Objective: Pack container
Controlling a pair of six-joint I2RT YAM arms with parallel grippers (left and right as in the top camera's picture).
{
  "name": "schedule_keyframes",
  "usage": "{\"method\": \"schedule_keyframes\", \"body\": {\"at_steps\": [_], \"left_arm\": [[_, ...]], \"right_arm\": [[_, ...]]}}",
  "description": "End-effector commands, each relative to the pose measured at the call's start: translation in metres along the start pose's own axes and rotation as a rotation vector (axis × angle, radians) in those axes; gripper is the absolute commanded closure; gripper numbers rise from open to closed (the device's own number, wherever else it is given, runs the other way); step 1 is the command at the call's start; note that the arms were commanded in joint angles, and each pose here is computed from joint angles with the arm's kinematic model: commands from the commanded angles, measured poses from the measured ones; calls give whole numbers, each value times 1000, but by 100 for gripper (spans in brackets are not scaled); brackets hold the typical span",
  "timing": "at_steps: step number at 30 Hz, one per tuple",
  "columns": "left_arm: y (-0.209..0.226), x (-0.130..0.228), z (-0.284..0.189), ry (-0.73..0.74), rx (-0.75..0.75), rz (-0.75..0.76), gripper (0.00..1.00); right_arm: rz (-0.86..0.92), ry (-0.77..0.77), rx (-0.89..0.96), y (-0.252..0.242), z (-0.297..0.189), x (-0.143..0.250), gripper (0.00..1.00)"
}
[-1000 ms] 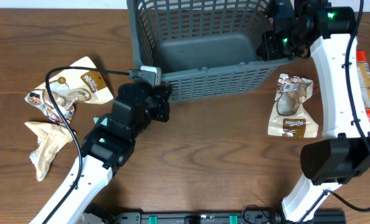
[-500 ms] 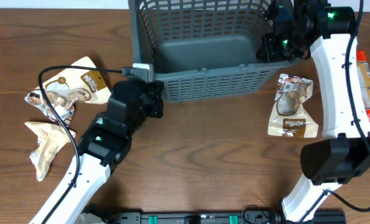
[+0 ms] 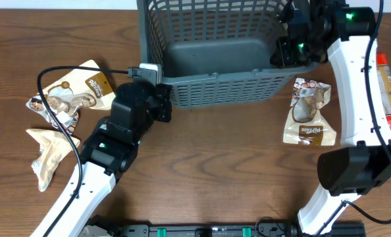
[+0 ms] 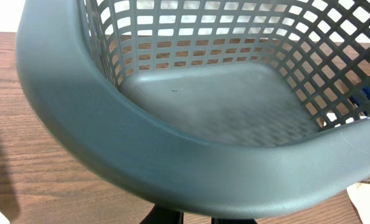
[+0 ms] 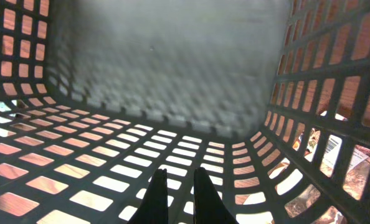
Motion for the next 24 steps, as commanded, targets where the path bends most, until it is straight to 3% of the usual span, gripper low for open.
{"method": "schedule_keyframes", "body": {"at_steps": [1,24], "left_arm": [[-4,-12,-2,-36,0,22,94],[4,-16,-2,-49,-23,61,94]], "right_arm": [[-26,24,-24,8,8,-1,99],[-27,58,-38,14,9,3,99]]}}
Point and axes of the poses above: each gripper's point midway between its finger pads, its own z axis out along the fingers, its own y axis along the line the jaws close on, x = y × z, the point moved 10 cm from there along -z, back along the fingers, and after that the axes turned 11 degrees about -z, right-handed, at the moved point
